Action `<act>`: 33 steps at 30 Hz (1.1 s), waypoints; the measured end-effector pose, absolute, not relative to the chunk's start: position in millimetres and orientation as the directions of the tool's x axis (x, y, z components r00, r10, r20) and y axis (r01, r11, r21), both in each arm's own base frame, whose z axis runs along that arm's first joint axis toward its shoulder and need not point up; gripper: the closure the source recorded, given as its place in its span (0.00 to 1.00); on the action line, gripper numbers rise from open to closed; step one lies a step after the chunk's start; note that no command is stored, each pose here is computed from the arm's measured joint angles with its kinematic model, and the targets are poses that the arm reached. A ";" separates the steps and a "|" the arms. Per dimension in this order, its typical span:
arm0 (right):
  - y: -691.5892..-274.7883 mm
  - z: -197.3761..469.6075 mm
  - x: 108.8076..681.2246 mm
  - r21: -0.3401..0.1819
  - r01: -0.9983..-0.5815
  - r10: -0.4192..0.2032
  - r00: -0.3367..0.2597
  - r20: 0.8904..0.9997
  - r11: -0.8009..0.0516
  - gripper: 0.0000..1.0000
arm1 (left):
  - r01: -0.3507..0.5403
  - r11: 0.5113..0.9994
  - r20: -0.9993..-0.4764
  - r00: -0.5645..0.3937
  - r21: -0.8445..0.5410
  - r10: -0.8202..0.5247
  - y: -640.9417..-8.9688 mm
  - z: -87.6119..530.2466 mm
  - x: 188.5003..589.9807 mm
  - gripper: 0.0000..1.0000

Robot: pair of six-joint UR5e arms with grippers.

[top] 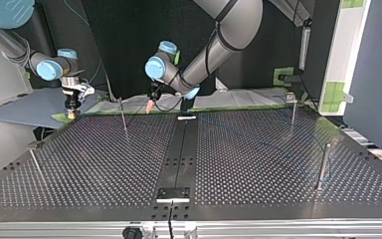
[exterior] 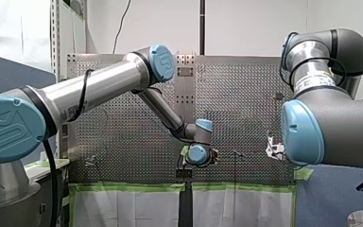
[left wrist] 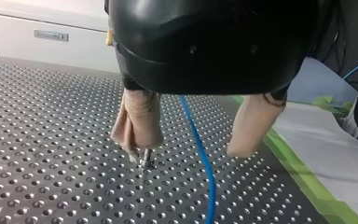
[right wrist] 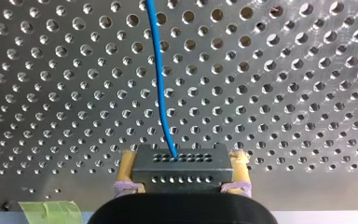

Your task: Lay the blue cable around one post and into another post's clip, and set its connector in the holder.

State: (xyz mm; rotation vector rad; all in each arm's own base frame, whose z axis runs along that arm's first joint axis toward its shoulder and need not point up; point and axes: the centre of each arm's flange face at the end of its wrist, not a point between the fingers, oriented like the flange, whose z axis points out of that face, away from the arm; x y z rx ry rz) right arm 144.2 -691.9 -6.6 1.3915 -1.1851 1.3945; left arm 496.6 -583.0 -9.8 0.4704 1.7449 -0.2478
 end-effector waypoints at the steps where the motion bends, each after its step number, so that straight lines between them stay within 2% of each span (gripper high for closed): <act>1: -691.9 -7.0 144.0 -0.069 -0.972 -0.068 -0.056 0.996 -0.223 1.00 | 0.441 0.893 -0.970 -0.168 0.088 0.178 -582.9 -10.1 496.3 0.00; 16: -691.4 -12.1 141.5 -0.078 -0.972 -0.074 -0.063 0.995 -0.224 1.00 | 0.537 0.838 -0.968 -0.148 0.095 0.204 -596.3 -6.8 483.6 0.00; 24: -691.5 -13.1 140.6 -0.079 -0.971 -0.073 -0.064 0.995 -0.224 1.00 | 0.566 0.819 -0.975 -0.114 0.094 0.190 -589.7 13.5 479.9 0.00; 33: -691.0 -14.9 140.5 -0.082 -0.971 -0.077 -0.066 0.995 -0.224 1.00 | 0.582 0.808 -0.974 -0.117 0.091 0.194 -588.8 9.5 465.4 0.00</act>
